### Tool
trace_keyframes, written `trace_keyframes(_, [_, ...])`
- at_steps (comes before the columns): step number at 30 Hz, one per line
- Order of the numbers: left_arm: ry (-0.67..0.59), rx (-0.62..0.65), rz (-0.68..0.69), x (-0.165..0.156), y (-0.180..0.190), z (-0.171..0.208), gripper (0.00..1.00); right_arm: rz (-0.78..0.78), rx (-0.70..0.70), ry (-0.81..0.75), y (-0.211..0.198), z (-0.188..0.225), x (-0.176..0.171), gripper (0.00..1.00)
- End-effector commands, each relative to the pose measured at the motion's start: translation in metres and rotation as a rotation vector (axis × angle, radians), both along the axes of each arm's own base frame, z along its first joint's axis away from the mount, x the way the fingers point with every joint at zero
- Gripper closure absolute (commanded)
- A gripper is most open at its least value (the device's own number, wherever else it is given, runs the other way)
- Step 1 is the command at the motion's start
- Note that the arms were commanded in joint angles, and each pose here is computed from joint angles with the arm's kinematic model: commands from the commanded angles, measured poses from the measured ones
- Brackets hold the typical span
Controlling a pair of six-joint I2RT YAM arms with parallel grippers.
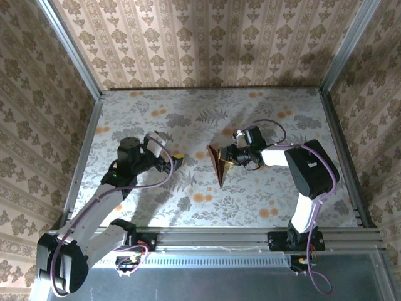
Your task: Fold a paper plane with a square sheet of paper (fold left side to right side)
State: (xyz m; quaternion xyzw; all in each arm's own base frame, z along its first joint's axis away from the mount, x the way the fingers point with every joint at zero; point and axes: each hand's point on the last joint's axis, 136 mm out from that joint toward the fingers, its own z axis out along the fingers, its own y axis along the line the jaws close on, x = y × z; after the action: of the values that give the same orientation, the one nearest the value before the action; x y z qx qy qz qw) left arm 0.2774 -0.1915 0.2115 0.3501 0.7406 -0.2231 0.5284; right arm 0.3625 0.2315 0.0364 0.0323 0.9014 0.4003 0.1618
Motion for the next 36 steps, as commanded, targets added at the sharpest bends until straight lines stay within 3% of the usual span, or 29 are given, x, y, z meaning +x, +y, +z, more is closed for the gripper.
trace_keyframes(1, [-0.027, -0.004, -0.012, 0.001, 0.001, 0.004, 0.00, -0.002, -0.036, -0.037, -0.006, 0.012, 0.002, 0.61])
trace_keyframes(8, [-0.021, -0.008, -0.016, 0.001, 0.000, 0.004, 0.00, -0.001, -0.134, -0.036, -0.021, 0.016, -0.006, 0.56])
trace_keyframes(16, [-0.015, -0.009, -0.015, 0.001, 0.000, 0.003, 0.00, 0.054, -0.025, -0.035, -0.010, 0.029, -0.024, 0.58])
trace_keyframes(36, [0.003, -0.008, -0.019, 0.001, -0.001, 0.000, 0.00, 0.076, 0.046, 0.027, -0.005, 0.011, -0.040, 0.62])
